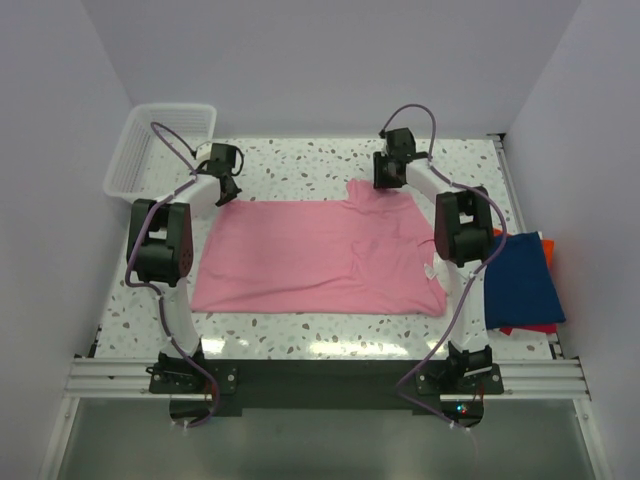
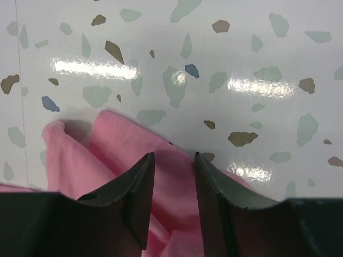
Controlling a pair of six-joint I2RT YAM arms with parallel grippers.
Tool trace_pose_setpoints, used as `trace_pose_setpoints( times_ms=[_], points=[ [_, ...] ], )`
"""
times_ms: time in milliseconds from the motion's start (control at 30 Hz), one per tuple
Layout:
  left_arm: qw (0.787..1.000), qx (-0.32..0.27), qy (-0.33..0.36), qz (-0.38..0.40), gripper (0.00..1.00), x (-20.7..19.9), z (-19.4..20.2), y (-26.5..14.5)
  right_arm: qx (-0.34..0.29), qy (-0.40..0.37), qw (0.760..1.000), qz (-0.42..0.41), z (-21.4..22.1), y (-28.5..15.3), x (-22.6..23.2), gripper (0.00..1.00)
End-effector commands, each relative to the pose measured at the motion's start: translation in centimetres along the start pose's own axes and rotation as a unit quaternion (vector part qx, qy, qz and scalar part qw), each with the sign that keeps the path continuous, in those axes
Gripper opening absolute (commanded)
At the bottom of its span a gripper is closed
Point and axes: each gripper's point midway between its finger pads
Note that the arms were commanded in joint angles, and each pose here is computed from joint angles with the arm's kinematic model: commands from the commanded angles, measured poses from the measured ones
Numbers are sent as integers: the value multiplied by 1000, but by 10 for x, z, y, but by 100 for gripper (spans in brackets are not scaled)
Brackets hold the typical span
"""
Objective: Fold and stack the t-shirts
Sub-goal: Fold the tshirt
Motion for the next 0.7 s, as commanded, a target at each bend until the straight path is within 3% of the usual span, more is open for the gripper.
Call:
trace_pose_setpoints(
  times_ms=[0, 167, 300, 667],
  points=[
    [999, -21, -4, 25, 0, -18, -15, -3, 23, -12, 1000, -8, 7, -2, 8, 37],
    [999, -18, -4, 27, 0, -19, -14, -2, 42, -11, 999, 0, 17, -5, 7, 25],
    [999, -18, -5, 29, 0, -20, -14, -2, 29, -8, 999, 14, 7, -9, 2, 5],
    [999, -18, -4, 29, 0, -19, -14, -3, -88, 0, 994, 61, -65, -32, -16, 2]
  ],
)
Point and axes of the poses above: each gripper's point midway between its finger pads, its own y axis out along the fingers, its own x axis along the line the jaws close on, z = x × y, and after that the axes turned 14 degrees about -y, right-handed
